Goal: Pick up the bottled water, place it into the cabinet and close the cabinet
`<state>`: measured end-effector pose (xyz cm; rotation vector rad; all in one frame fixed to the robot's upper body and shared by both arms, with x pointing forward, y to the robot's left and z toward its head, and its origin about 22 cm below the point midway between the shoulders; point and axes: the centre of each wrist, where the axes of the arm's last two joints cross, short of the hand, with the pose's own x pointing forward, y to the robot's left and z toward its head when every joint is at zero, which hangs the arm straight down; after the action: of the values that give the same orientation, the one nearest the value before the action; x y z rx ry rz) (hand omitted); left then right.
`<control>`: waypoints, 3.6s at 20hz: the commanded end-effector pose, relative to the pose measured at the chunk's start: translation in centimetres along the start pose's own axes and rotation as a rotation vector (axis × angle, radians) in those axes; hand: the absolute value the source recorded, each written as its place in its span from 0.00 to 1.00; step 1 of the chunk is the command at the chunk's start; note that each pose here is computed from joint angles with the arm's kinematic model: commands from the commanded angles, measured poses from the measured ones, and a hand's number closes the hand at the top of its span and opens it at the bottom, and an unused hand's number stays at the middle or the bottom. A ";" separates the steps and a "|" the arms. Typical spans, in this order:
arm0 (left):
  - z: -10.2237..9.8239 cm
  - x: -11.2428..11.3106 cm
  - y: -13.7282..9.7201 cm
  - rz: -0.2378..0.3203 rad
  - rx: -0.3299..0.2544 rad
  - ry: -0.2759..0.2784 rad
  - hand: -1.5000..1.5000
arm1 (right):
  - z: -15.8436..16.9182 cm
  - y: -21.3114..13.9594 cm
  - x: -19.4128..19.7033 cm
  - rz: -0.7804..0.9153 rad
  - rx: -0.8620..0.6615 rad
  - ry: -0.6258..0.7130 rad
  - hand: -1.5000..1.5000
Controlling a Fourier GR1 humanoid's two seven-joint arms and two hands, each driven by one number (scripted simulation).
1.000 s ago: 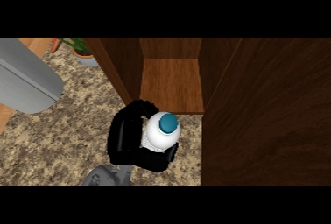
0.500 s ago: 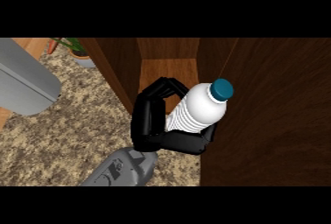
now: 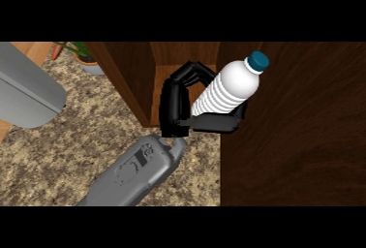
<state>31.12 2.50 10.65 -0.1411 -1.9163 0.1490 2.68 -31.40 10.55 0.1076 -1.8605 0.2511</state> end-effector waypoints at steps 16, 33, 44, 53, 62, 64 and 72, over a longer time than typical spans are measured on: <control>-4.2 -5.5 2.7 -0.130 0.108 0.071 1.00 | -1.2 -0.1 1.2 -0.071 0.009 -0.057 0.00; -9.8 -7.3 5.4 -0.424 0.076 0.041 0.00 | -0.1 -0.7 0.7 -0.076 0.050 -0.065 0.00; -11.7 -5.4 4.4 -0.353 0.084 0.040 0.00 | -0.6 -0.6 0.7 -0.058 0.053 -0.071 0.00; -11.2 -4.5 3.6 -0.105 -0.039 -0.028 0.00 | -0.9 0.2 2.9 -0.043 0.052 -0.086 0.00; -6.2 -5.1 2.6 -0.029 -0.102 0.012 0.00 | -0.4 0.3 1.8 -0.060 0.050 -0.050 0.00; -5.3 -5.2 2.6 0.014 -0.129 0.028 0.00 | -0.8 0.6 2.7 -0.060 0.069 -0.067 0.00; 2.5 -5.5 3.6 0.084 -0.162 0.017 0.00 | -1.6 0.5 2.5 -0.033 0.054 -0.058 0.00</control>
<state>34.06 4.40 5.75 -0.2827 -1.9093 0.0462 3.56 -31.39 10.14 0.2251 -1.8674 0.2013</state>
